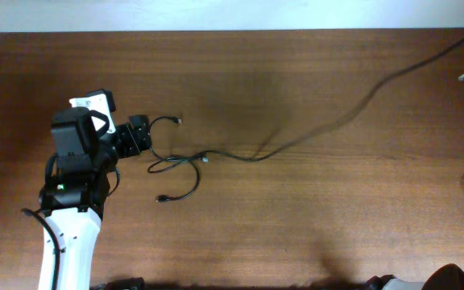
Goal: Untangle cables
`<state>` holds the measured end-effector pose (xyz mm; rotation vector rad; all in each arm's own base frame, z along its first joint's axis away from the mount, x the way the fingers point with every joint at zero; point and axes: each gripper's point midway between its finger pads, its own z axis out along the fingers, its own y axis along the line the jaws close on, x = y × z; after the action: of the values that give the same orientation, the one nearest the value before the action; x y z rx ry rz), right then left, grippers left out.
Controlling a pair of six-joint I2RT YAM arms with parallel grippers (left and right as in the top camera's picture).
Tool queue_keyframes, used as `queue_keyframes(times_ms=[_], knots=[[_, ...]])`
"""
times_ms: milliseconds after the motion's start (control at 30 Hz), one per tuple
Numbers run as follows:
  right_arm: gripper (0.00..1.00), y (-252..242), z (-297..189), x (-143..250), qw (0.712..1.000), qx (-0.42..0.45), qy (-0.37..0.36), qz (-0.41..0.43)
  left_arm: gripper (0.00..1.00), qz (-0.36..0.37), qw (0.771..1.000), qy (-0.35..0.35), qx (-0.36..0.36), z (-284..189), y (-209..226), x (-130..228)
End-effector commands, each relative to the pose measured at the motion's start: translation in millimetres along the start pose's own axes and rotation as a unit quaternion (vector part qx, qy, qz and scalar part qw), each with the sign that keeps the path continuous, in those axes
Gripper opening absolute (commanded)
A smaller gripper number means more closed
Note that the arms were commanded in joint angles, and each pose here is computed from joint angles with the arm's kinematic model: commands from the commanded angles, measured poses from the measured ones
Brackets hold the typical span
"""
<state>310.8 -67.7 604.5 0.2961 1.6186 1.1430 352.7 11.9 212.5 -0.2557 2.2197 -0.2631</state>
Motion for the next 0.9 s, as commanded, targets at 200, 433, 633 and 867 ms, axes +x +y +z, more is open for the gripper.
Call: queue_keyframes(times_ms=[200,433,633,867], knots=[[0.04,17,22,23,0.994,-0.048,0.057,-0.075,0.94,0.031,0.933,0.046,0.355,-44,-121,15],[0.04,57,65,90,0.97,-0.148,0.184,-0.049,0.97,0.158,0.872,0.018,0.462,-70,-196,31],[0.04,114,82,180,0.914,-0.236,0.331,0.01,0.97,0.211,0.882,-0.065,0.416,-61,-209,8],[0.04,146,88,223,0.885,-0.272,0.377,0.014,0.93,0.221,0.877,-0.096,0.415,-64,-214,-4]])
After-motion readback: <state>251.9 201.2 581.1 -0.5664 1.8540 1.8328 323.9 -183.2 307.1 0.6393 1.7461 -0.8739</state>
